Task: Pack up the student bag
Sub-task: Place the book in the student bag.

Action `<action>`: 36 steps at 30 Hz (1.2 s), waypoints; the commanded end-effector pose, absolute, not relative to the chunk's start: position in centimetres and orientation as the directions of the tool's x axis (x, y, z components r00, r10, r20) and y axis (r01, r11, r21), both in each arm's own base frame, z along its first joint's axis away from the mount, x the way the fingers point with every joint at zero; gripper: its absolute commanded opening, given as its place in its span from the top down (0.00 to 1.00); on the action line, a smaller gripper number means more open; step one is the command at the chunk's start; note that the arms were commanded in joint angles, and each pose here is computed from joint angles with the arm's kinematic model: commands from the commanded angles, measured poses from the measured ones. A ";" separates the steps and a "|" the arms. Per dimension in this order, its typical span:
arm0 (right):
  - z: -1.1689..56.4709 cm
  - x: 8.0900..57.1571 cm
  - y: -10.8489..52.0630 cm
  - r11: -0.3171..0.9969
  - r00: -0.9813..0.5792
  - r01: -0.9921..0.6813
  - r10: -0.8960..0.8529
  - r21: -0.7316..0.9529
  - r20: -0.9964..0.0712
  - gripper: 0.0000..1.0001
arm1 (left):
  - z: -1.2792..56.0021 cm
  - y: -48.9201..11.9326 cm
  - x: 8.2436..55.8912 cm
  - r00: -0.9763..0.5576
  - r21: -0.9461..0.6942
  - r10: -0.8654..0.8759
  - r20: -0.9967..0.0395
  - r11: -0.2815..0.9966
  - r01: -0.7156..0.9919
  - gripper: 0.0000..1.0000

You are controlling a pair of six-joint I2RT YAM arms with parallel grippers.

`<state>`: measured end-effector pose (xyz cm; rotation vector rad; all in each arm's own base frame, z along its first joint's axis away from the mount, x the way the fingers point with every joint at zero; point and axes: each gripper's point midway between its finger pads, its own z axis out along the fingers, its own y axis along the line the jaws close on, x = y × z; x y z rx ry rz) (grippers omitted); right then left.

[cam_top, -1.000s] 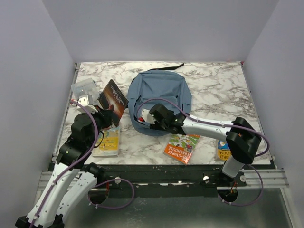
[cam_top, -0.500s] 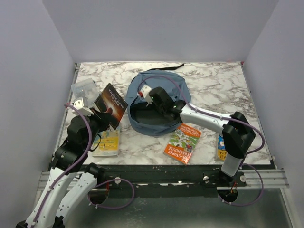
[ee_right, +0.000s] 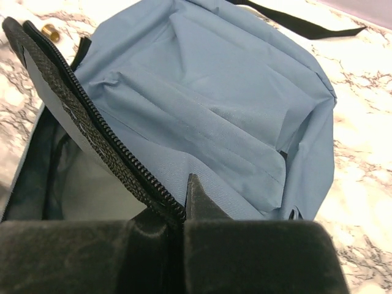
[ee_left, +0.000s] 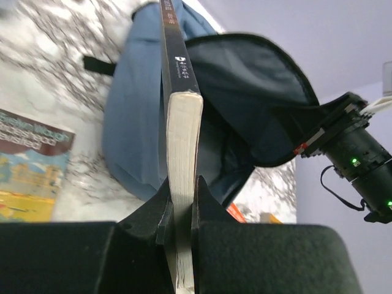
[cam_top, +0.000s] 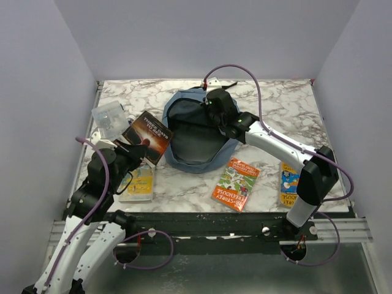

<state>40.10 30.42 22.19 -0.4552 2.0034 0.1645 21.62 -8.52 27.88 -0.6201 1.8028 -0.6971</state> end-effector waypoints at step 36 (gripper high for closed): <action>29.8 37.3 36.1 0.760 -0.539 -0.406 0.249 0.507 -0.805 1.00 | 22.5 -18.9 39.3 -0.044 -0.981 -0.983 -0.180 0.182 -0.066 1.00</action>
